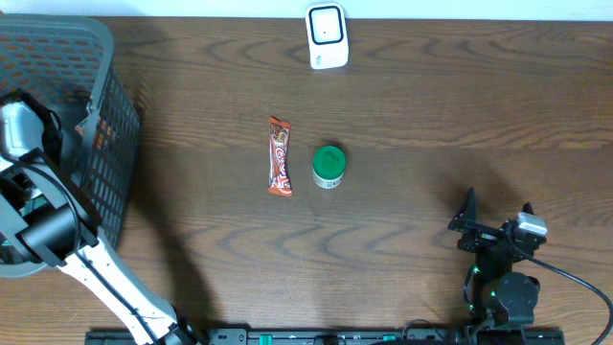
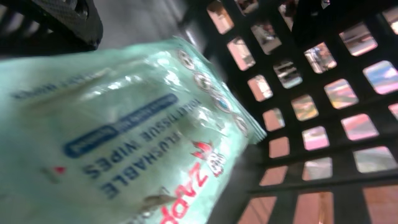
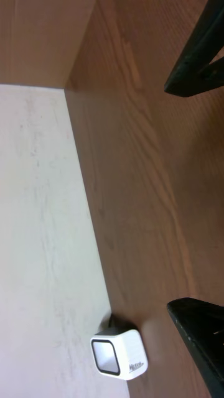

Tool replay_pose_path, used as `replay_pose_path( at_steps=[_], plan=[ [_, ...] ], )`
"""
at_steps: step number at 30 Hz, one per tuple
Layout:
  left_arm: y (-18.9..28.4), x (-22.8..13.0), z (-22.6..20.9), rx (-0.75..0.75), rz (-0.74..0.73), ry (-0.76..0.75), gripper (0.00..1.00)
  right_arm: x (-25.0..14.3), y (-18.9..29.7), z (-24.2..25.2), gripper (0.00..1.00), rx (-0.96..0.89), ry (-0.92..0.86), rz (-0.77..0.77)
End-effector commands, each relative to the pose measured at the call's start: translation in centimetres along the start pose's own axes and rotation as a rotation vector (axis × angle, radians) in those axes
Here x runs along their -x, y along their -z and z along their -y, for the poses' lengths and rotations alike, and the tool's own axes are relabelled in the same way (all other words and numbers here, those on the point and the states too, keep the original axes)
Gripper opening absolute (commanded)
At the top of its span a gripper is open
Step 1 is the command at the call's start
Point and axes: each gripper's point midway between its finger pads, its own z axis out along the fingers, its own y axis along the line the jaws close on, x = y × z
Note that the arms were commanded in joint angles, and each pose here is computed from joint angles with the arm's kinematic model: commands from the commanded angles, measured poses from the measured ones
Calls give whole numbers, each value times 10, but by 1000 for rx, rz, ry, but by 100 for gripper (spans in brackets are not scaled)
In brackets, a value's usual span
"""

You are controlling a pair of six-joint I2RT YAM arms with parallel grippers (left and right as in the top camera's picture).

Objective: Scan the item barcode
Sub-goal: 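Reach the left gripper into the basket and grasp the mint-green wipes pack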

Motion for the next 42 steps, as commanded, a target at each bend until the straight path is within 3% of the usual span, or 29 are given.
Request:
replay_pose_path(
  at_steps=[1, 7, 10, 13, 17, 29, 40, 41, 42],
  plan=[
    [-32, -12, 25, 4, -64, -58, 98, -1, 0, 1, 99, -5, 16, -2],
    [-58, -28, 44, 1, -80, -72, 96, -1, 0, 1, 99, -5, 16, -2],
    [-70, -39, 56, -26, -100, -77, 73, -1, 0, 1, 99, -5, 16, -2],
    [-77, -48, 70, -75, -122, -75, 41, -1, 0, 1, 99, -5, 16, -2],
    [-82, -54, 78, -103, -133, -73, 8, -1, 0, 1, 99, -5, 16, -2],
    [-51, -54, 73, -147, -111, -97, 7, -1, 0, 1, 99, -5, 16, -2],
    [46, -25, 87, -296, 218, -41, 7, -1, 0, 1, 99, -5, 16, -2],
    [54, -22, 88, -307, 246, -30, 10, -1, 0, 1, 99, -5, 16, -2],
    [62, -18, 88, -322, 277, -8, 39, -1, 0, 1, 99, -5, 16, -2]
  ],
)
